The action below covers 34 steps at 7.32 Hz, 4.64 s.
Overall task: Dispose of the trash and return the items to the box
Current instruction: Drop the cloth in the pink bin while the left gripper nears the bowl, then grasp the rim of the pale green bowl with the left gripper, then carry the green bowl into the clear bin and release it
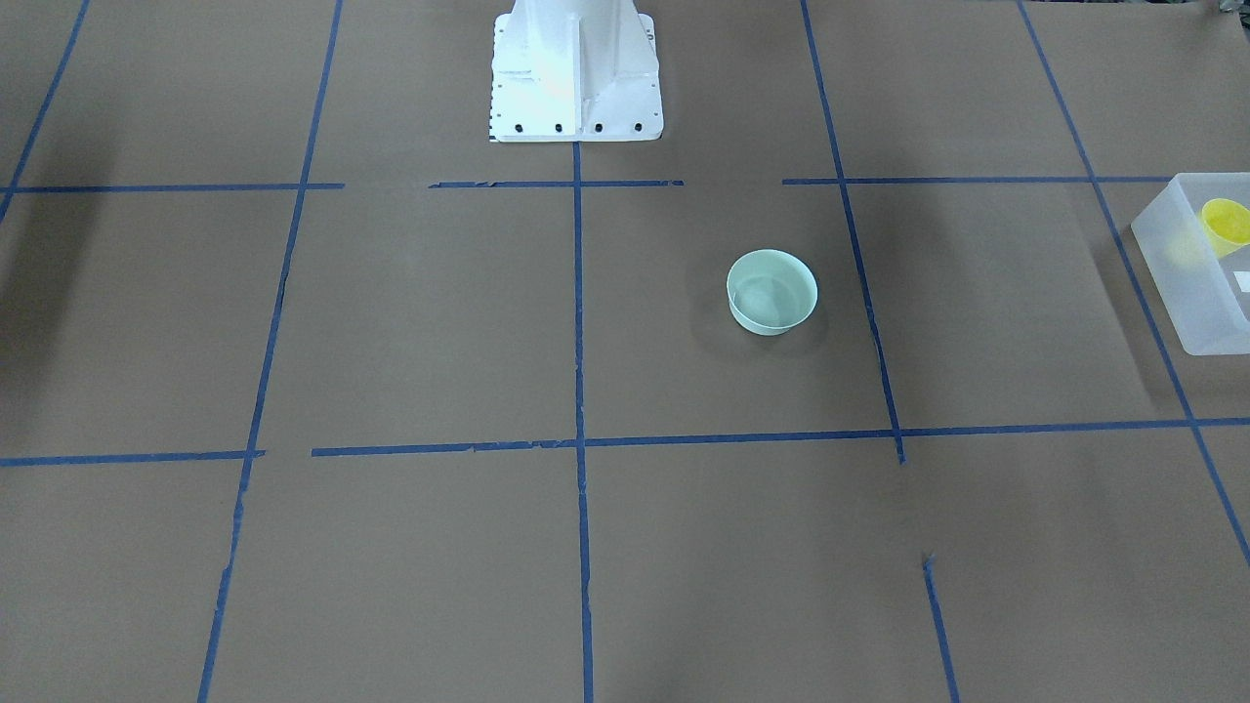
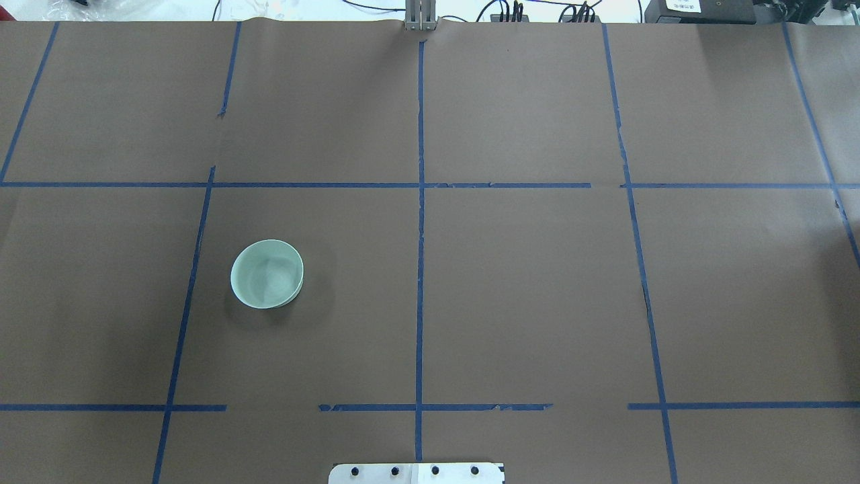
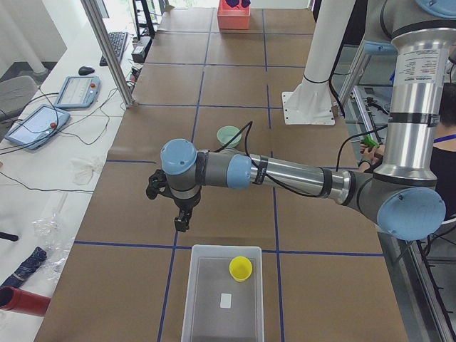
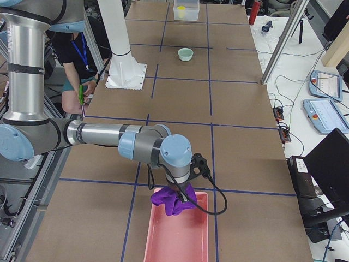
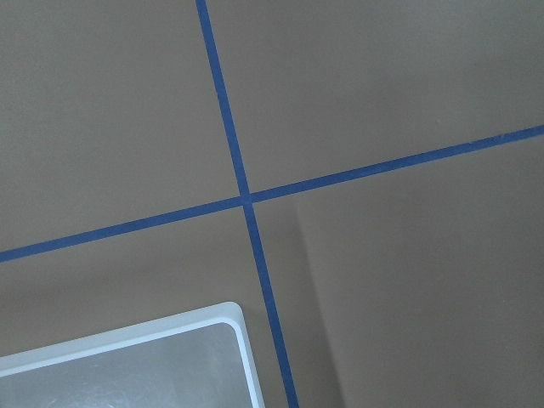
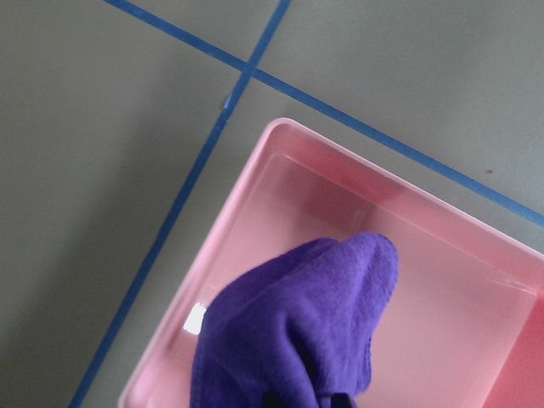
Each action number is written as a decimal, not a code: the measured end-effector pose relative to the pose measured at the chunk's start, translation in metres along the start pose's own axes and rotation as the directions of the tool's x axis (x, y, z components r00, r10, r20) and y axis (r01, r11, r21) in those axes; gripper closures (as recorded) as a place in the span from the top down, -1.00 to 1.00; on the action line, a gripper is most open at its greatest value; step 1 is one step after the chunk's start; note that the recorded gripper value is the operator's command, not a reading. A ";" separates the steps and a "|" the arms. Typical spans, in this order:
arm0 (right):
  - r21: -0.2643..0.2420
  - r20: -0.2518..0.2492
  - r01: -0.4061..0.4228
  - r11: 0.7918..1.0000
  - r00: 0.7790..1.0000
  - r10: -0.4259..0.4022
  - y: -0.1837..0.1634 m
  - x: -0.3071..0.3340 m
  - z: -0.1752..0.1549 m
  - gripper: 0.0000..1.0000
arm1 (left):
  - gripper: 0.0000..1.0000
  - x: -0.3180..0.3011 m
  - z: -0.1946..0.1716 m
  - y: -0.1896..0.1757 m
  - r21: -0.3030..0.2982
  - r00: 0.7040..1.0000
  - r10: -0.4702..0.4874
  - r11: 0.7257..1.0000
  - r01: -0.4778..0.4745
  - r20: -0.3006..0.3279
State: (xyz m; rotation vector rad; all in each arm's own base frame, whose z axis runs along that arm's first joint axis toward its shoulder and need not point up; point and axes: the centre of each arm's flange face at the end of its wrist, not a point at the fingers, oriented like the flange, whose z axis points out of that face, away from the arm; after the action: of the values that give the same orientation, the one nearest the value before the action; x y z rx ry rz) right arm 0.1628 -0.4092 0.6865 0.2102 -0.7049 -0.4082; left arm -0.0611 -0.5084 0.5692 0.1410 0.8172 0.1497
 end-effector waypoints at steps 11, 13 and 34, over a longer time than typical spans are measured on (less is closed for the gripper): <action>0.111 -0.027 -0.232 0.966 0.971 0.236 -0.009 0.002 0.056 1.00 | 1.00 0.302 -0.055 -0.090 0.259 0.972 0.164 0.959 -0.118 -0.165; 0.109 -0.026 -0.235 0.966 0.971 0.239 -0.008 0.001 0.056 1.00 | 0.73 0.331 -0.021 -0.083 0.263 0.979 0.071 0.965 -0.018 -0.192; 0.110 -0.003 -0.316 0.942 0.948 0.318 -0.005 0.000 0.058 1.00 | -1.00 0.172 -0.001 0.005 0.289 0.994 0.088 0.952 -0.103 0.066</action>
State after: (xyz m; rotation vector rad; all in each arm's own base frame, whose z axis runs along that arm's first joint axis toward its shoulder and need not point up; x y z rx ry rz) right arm 0.1228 -0.4166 0.7280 0.1986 -0.7272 -0.0588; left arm 0.0536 -0.4712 0.4469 0.4622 0.7773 0.1154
